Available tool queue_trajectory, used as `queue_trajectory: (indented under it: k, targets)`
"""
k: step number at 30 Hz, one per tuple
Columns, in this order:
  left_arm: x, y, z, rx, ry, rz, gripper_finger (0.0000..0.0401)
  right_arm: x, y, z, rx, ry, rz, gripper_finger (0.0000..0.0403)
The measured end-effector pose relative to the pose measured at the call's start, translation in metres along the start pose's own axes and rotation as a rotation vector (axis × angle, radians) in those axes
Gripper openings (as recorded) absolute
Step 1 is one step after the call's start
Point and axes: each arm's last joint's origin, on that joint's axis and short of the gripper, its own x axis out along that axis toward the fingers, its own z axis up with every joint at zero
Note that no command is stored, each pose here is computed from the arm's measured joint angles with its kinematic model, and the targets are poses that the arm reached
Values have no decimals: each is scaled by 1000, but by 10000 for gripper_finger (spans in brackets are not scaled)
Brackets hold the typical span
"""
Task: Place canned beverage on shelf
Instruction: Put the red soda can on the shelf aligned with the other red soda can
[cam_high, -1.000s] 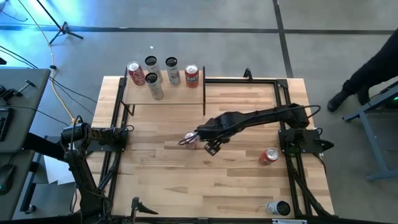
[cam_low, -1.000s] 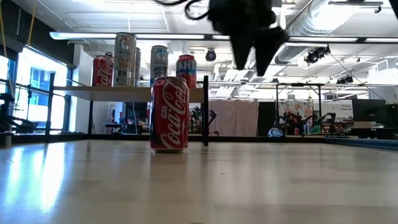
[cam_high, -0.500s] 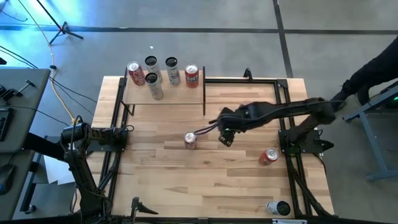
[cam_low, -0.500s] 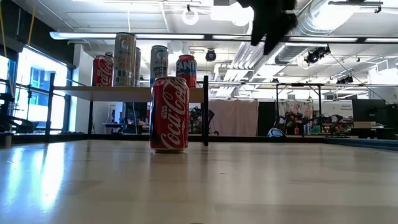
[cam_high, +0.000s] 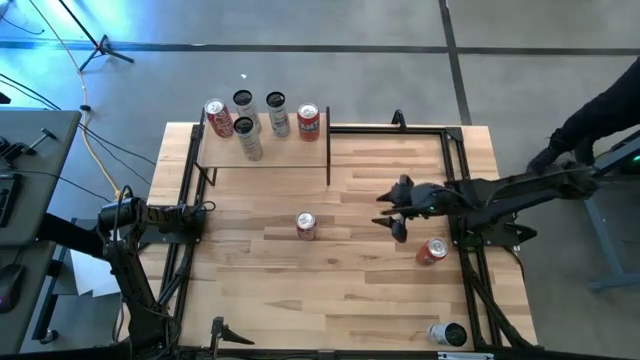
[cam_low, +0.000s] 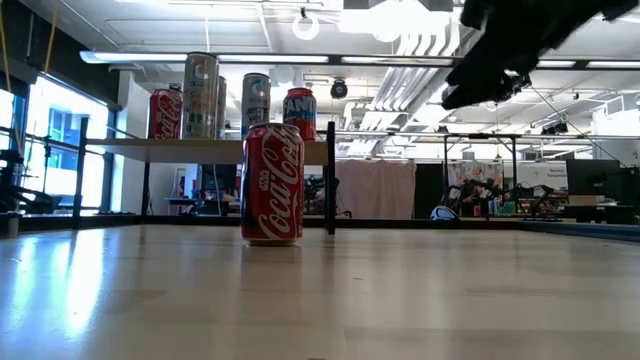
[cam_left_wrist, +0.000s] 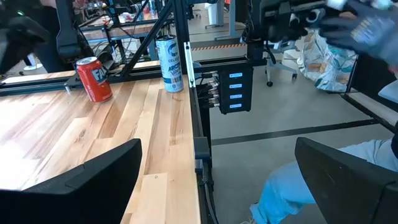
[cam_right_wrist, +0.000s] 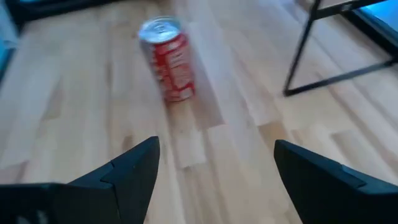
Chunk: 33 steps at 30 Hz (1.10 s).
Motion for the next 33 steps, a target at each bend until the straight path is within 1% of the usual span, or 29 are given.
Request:
queue_trajectory:
  k: [4, 8, 13, 17, 20, 33]
  targets:
    - [0, 0, 0, 0, 0, 0, 399, 1, -3, -23, -19, -96, 50, 303]
    - [0, 0, 0, 0, 0, 0, 399, 5, -6, -37, -31, -209, 81, 303]
    - [0, 0, 0, 0, 0, 0, 399, 10, -10, -51, 21, -162, 73, 303]
    - [0, 0, 0, 0, 0, 0, 399, 10, -11, -55, 89, -123, 66, 303]
    - [0, 0, 0, 0, 0, 0, 399, 11, -11, -55, 114, -121, 68, 303]
    - [0, 0, 0, 0, 0, 0, 399, 11, -11, -55, 122, -120, 68, 303]
